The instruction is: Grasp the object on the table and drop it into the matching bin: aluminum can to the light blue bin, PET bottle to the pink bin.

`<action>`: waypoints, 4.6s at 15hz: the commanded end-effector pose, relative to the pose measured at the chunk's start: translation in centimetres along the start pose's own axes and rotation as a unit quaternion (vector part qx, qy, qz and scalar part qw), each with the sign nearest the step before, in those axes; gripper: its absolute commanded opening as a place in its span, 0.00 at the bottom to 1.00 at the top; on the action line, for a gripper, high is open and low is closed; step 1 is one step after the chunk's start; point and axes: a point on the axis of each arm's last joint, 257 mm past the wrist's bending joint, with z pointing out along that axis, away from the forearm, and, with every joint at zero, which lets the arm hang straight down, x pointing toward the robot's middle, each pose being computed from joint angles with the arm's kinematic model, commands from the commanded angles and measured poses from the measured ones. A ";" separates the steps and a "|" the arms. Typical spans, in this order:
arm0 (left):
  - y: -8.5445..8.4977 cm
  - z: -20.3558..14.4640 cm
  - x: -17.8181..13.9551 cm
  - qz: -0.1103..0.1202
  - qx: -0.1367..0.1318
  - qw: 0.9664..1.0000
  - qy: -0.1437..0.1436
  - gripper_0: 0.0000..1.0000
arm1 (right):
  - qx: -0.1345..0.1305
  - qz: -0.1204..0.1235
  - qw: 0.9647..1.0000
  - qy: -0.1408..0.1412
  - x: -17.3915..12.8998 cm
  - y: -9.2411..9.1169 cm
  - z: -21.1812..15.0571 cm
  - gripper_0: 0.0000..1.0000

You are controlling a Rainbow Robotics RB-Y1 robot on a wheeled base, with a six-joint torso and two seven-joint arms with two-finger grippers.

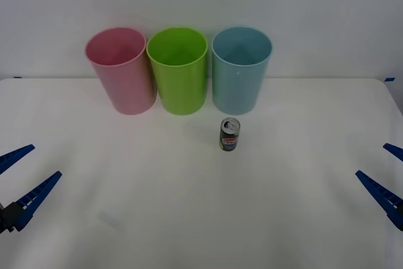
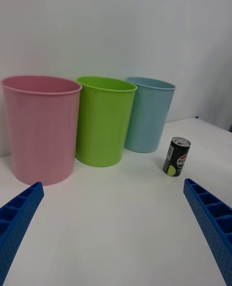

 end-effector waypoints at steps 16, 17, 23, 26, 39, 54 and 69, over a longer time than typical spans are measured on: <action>0.0 0.0 0.0 0.000 0.000 1.000 0.000 1.00 | -0.043 0.028 0.998 0.036 6.0 1.2 5.4 1.00; 0.0 0.0 0.0 0.000 0.000 1.000 0.000 1.00 | -0.042 0.027 0.998 0.039 6.6 1.5 6.1 1.00; 0.0 0.0 0.0 0.000 0.000 1.000 0.000 1.00 | -0.034 0.006 0.999 0.039 8.4 3.0 10.7 1.00; 0.0 0.0 0.0 0.000 0.000 1.000 0.000 1.00 | -0.024 -0.006 0.999 0.039 9.2 3.6 12.9 1.00; 0.0 0.0 0.0 0.000 0.000 1.000 0.000 1.00 | -0.027 -0.029 0.997 0.062 12.1 5.6 20.8 1.00; 0.0 0.0 0.0 0.000 0.000 1.000 0.000 1.00 | -0.034 -0.058 0.994 0.091 15.6 7.4 29.4 1.00; 0.0 0.0 0.0 0.000 0.000 1.000 0.000 1.00 | -0.019 -0.082 0.991 0.103 16.2 7.5 31.4 0.00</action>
